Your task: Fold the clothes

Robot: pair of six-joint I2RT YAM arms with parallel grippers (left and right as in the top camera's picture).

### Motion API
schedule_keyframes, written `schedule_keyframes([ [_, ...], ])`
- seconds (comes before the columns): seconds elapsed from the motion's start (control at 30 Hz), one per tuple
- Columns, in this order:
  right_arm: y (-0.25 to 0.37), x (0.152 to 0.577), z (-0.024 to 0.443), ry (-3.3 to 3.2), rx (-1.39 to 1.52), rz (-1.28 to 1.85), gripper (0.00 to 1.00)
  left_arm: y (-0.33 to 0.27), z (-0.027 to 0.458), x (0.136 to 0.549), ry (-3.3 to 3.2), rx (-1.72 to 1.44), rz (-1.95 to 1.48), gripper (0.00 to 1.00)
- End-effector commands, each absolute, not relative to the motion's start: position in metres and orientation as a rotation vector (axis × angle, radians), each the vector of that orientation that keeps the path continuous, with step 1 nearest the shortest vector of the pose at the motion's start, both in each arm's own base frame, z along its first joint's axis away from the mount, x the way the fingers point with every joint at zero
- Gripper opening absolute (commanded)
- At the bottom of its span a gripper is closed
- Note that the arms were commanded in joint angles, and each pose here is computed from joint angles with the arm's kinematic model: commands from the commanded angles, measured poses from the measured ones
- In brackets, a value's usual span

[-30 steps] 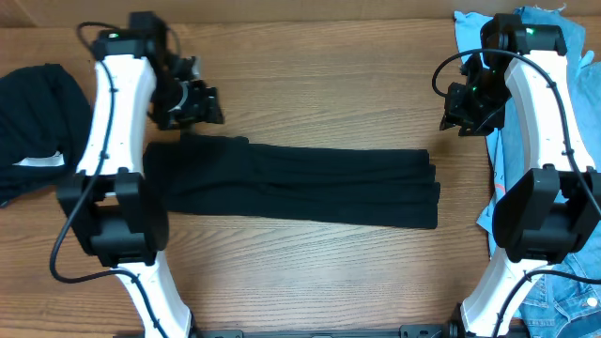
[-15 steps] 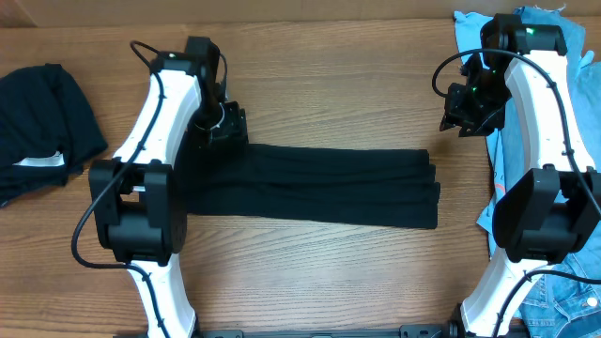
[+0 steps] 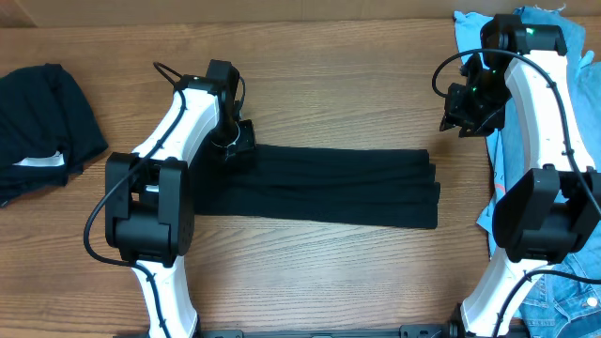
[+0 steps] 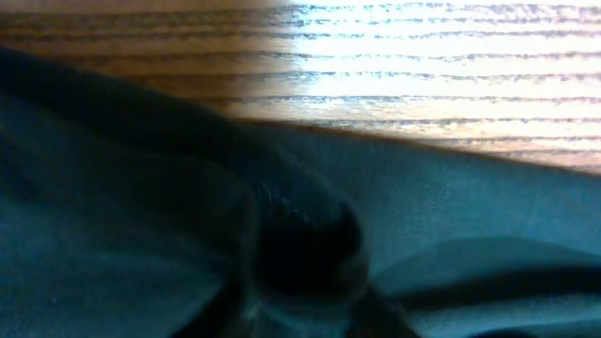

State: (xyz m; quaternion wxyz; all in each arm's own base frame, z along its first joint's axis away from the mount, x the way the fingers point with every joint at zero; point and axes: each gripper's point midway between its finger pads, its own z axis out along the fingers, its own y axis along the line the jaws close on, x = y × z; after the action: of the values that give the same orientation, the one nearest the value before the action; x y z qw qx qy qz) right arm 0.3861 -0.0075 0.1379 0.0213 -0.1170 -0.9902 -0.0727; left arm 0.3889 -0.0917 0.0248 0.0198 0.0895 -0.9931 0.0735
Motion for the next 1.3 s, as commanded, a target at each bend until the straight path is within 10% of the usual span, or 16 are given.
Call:
schedule_keyframes([
  [0.0,-0.008,0.388,0.143,-3.086,-0.371,-0.240,0.42,-0.091,0.020,0.380,-3.048,0.282,0.202,0.29],
  [0.33,-0.008,0.388,0.143,-3.086,-0.371,-0.240,0.42,-0.085,0.023,0.347,-2.925,0.216,0.149,0.04],
  [0.67,-0.008,0.389,0.143,-3.088,-0.371,-0.240,0.43,-0.084,0.030,0.321,-2.829,0.043,0.156,0.05],
  [1.0,-0.008,0.389,0.143,-3.087,-0.371,-0.240,0.43,-0.143,0.033,0.366,-2.962,-0.103,0.607,0.39],
  [1.13,-0.008,0.389,0.143,-3.087,-0.371,-0.240,0.43,-0.158,0.033,0.361,-2.954,-0.180,0.609,0.67],
  [1.27,-0.009,0.386,0.143,-3.079,-0.373,-0.229,0.42,-0.163,0.034,0.351,-2.928,-0.224,0.584,0.65],
])
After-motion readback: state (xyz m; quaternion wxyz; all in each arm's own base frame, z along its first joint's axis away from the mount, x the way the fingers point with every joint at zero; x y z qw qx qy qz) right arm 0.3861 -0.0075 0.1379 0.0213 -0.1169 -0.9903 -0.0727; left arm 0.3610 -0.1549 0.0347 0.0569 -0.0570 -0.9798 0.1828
